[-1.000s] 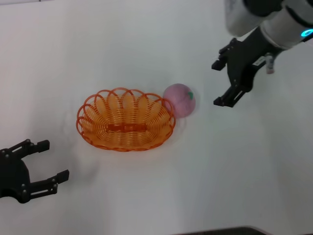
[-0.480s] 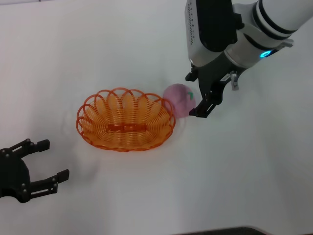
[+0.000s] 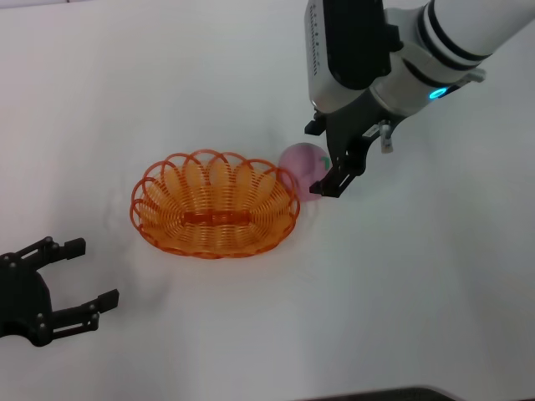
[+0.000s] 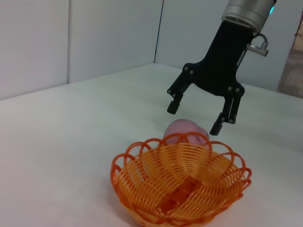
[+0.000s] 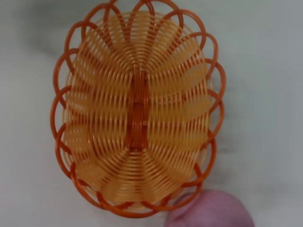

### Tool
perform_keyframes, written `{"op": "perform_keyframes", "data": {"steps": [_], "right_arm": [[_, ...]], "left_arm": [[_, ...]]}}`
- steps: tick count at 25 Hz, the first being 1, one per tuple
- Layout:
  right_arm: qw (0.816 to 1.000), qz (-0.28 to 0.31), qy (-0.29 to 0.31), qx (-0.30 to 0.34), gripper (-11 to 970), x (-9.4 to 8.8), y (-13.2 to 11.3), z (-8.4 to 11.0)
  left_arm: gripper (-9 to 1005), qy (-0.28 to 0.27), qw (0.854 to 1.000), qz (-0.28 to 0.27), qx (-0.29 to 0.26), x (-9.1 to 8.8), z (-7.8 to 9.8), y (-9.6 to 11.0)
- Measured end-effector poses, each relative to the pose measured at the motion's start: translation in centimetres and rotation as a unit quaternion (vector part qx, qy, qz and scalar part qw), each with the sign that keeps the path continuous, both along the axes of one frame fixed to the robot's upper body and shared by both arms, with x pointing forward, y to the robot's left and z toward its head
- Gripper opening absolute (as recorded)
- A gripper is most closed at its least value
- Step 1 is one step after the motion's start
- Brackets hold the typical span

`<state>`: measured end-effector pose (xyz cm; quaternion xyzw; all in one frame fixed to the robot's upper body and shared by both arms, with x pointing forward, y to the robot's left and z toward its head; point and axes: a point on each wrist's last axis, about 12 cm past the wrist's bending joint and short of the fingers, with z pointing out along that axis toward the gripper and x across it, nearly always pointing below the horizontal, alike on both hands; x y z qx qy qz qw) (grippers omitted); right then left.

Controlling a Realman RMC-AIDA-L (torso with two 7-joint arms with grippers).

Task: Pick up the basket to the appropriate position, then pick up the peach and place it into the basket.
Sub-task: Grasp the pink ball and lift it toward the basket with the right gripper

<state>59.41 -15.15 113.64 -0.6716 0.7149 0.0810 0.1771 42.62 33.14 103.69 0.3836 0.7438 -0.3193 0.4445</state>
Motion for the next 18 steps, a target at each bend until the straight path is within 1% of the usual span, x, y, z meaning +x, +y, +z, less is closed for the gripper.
{"op": "perform_keyframes", "data": {"steps": [7,18], "right_arm": [[1.0,0.004,0.005,-0.005,788,0.2,0.5,-1.0],[1.0,0.0,0.006,0.002,783,0.3,0.7,-1.2]], "left_arm": [[888,0.0,1.0,0.0,0.0,0.0,0.0,0.0],[888,0.001,1.0,-0.001,0.0,0.0,0.0,0.0]]}}
